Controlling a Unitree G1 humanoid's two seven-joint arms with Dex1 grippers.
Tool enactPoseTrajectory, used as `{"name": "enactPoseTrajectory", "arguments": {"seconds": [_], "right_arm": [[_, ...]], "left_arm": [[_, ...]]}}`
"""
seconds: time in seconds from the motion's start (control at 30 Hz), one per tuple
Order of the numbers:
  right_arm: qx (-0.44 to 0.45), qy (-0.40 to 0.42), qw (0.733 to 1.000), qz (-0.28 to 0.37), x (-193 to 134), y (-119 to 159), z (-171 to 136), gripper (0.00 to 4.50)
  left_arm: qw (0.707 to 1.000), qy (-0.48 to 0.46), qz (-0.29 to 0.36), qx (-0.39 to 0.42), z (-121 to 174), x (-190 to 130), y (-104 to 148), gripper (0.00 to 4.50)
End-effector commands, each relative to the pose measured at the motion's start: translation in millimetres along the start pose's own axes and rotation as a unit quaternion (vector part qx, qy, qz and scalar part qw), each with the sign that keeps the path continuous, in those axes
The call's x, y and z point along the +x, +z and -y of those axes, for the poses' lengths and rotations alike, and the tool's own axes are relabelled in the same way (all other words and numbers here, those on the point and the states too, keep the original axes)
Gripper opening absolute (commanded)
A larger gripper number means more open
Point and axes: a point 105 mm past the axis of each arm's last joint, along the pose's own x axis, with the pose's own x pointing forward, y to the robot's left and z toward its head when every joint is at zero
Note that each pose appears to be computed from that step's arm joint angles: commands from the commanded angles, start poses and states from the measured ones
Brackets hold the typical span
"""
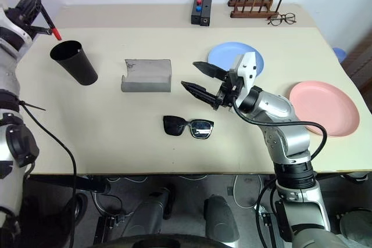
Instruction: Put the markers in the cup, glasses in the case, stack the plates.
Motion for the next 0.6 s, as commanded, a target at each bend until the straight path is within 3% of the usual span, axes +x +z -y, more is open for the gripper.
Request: {"name": "enactPoseTrajectory", "arguments": {"seconds": [0.03, 0.27, 0.4, 0.57, 0.6], "right_arm": [[-0.022, -0.001, 1.0, 0.016, 1.0, 10.7, -1.3, 3.01], [-0.027, -0.004, 1.0, 0.009, -1.4, 6.8, 0.1, 3.01], [-0.027, -0.005, 1.0, 0.007, -1.0, 5.2, -0.3, 3.01], [-0.028, -0.005, 1.0, 0.006, -0.3, 3.4, -0.4, 3.01], [-0.028, -0.005, 1.0, 0.005, -0.3, 3.2, -0.6, 3.01]], "left_arm": [[1.0, 0.003, 0.007, -0.017, -5.1, -7.6, -6.0, 0.01], [1.0, 0.005, -0.024, -0.009, -4.2, -18.8, -30.2, 0.01], [1.0, 0.002, -0.018, -0.008, -3.9, -21.3, -30.3, 1.64], [0.999, -0.041, -0.008, 0.0, 11.1, -16.0, -19.5, 4.22], [0.999, -0.048, -0.009, 0.016, 13.5, -14.5, -16.9, 4.47]]}}
